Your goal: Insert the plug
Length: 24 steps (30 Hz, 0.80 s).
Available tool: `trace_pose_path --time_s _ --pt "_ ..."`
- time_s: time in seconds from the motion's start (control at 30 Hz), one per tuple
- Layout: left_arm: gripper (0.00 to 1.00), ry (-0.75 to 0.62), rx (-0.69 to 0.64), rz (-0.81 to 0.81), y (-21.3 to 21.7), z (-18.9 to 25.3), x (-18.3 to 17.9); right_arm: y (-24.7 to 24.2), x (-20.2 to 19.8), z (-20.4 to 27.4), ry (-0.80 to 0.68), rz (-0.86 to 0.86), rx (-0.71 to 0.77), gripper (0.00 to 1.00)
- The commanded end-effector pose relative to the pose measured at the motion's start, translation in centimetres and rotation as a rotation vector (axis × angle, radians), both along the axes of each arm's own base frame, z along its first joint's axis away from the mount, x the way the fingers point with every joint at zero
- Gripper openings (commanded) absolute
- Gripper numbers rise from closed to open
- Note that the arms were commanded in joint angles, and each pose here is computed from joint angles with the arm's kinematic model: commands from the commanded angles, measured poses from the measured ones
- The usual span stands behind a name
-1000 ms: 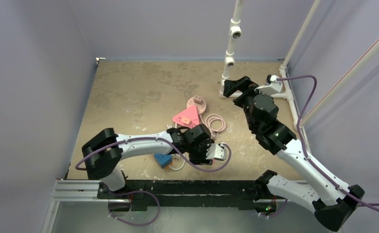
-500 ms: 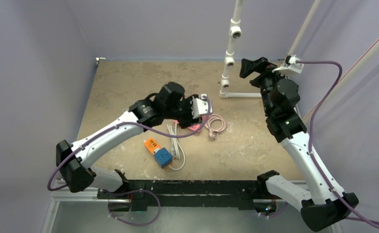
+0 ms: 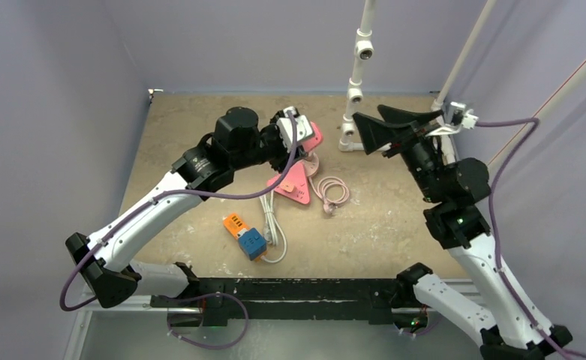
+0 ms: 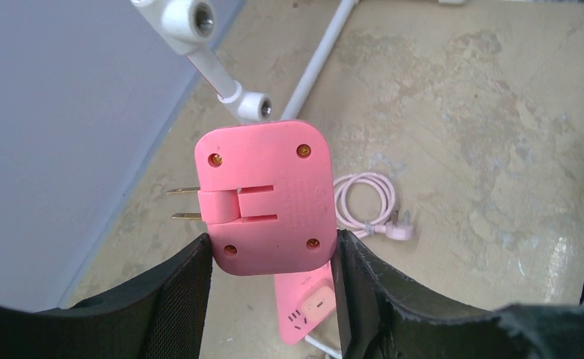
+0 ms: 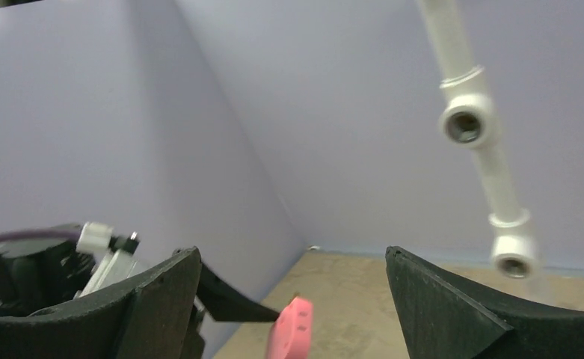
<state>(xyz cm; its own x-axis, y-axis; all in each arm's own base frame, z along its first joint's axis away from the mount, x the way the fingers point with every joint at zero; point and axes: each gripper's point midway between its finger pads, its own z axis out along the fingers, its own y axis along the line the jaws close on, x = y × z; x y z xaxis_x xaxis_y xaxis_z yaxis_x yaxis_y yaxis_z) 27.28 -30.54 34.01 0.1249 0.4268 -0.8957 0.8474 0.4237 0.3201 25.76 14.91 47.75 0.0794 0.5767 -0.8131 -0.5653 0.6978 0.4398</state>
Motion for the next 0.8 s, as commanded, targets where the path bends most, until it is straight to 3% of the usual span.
trace_pose_path --time_s 0.0,0.27,0.53,0.77 --pt "0.0 -0.001 -0.178 0.064 0.1 5.2 1.5 4.7 1.4 -1.1 0.044 0.088 0.022 0.98" --pt "0.0 0.112 -0.248 0.163 1.5 5.1 4.6 8.1 1.5 0.2 0.018 0.147 0.046 0.99" --pt "0.0 0.212 -0.334 0.189 2.1 5.0 4.6 10.3 -0.2 0.7 0.025 0.243 0.152 0.96" --pt "0.0 0.133 -0.353 0.067 2.3 6.9 2.3 11.7 2.3 -1.8 0.146 0.182 0.155 0.91"
